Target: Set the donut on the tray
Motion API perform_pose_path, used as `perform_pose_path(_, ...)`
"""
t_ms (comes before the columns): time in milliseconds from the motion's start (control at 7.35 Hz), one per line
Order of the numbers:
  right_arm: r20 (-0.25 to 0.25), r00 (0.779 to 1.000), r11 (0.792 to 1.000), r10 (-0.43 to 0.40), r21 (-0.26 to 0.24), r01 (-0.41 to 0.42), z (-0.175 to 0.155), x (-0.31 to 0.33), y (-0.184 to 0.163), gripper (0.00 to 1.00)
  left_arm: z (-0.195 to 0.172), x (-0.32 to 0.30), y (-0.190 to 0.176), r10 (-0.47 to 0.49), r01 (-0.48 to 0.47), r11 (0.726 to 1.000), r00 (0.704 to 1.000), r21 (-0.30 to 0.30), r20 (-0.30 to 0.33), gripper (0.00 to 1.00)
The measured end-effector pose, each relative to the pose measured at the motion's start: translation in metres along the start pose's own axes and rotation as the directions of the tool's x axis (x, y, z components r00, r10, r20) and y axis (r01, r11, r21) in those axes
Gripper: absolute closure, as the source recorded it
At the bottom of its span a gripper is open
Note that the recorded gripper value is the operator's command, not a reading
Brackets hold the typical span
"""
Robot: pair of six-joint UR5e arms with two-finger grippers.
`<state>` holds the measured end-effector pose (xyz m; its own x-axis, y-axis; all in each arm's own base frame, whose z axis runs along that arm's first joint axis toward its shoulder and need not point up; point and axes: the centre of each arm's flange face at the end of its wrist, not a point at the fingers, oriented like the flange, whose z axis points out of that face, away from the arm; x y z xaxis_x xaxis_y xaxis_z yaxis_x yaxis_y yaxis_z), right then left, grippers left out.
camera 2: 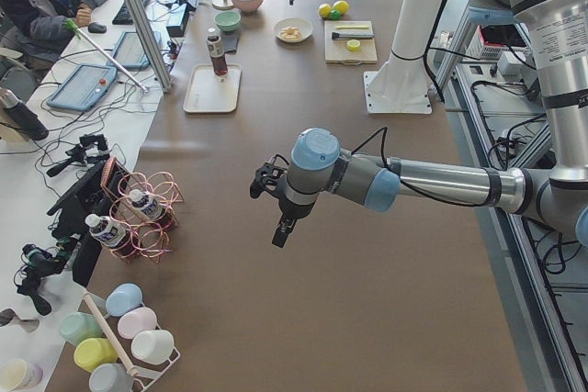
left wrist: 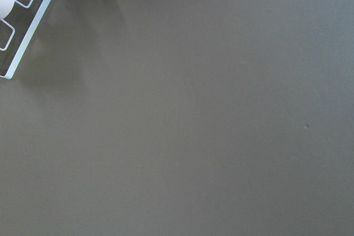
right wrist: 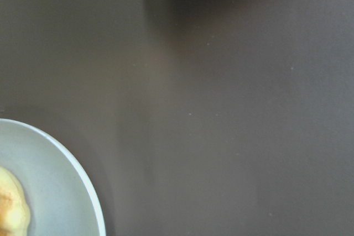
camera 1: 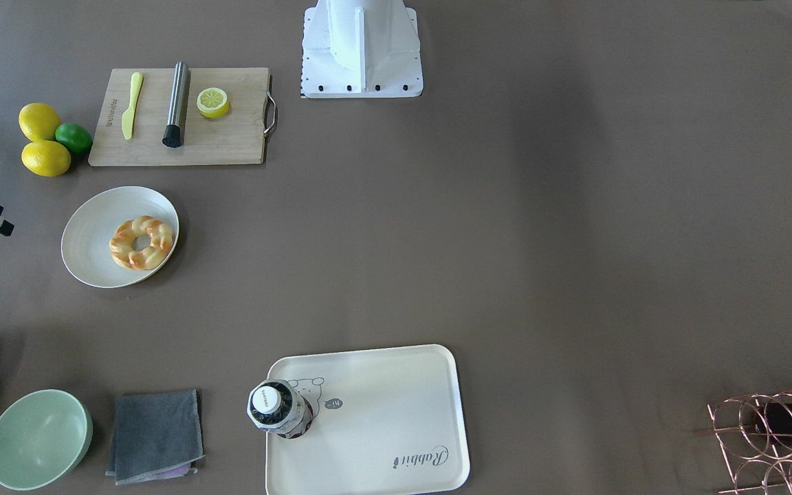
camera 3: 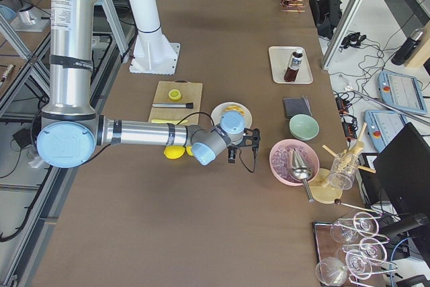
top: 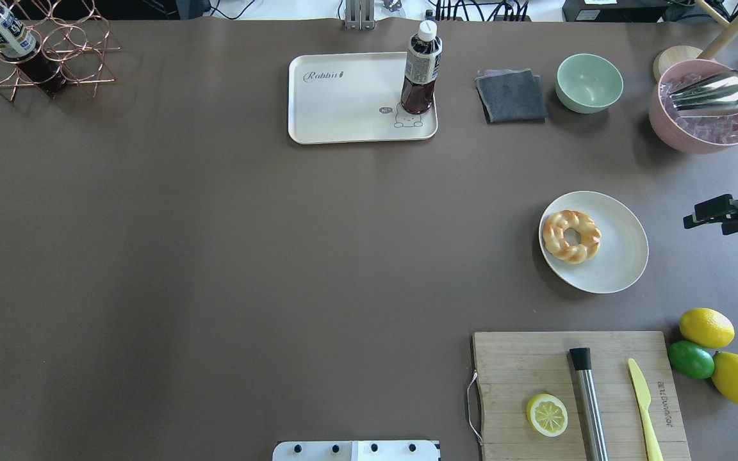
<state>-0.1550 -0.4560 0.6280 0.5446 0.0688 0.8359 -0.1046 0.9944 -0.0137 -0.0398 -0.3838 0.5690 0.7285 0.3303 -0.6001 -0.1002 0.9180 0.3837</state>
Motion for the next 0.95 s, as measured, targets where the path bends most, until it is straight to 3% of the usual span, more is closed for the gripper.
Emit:
perform_pose_path(272, 0.018, 1.0, 1.0, 0.024, 0.018, -0.024, 0.029, -0.038, 0.005, 0.21, 0.0, 0.0, -0.002, 0.001, -0.001, 1.0, 1.0, 0.002, 0.003, 0.03)
perform_pose_path(544, 0.012, 1.0, 0.999, 0.018, 0.037, -0.018, 0.051, -0.062, 0.014, 0.38, 0.0, -0.002, -0.004, 0.001, -0.001, 1.0, 1.0, 0.003, 0.017, 0.03)
perform_pose_path(680, 0.011, 1.0, 0.999, 0.014, 0.04, -0.014, 0.056, -0.065, 0.017, 0.61, 0.0, -0.003, -0.004, 0.001, -0.001, 1.0, 1.0, 0.002, 0.021, 0.03)
perform_pose_path(816, 0.011, 1.0, 0.999, 0.02, 0.04, -0.021, 0.059, -0.068, 0.019, 1.0, 0.001, -0.003, -0.004, 0.0, 0.0, 1.0, 1.0, 0.002, 0.022, 0.03)
perform_pose_path(952, 0.015, 1.0, 0.999, 0.026, 0.039, -0.026, 0.06, -0.072, 0.02, 1.0, 0.001, -0.004, -0.004, -0.001, 0.001, 1.0, 1.0, 0.0, 0.023, 0.03)
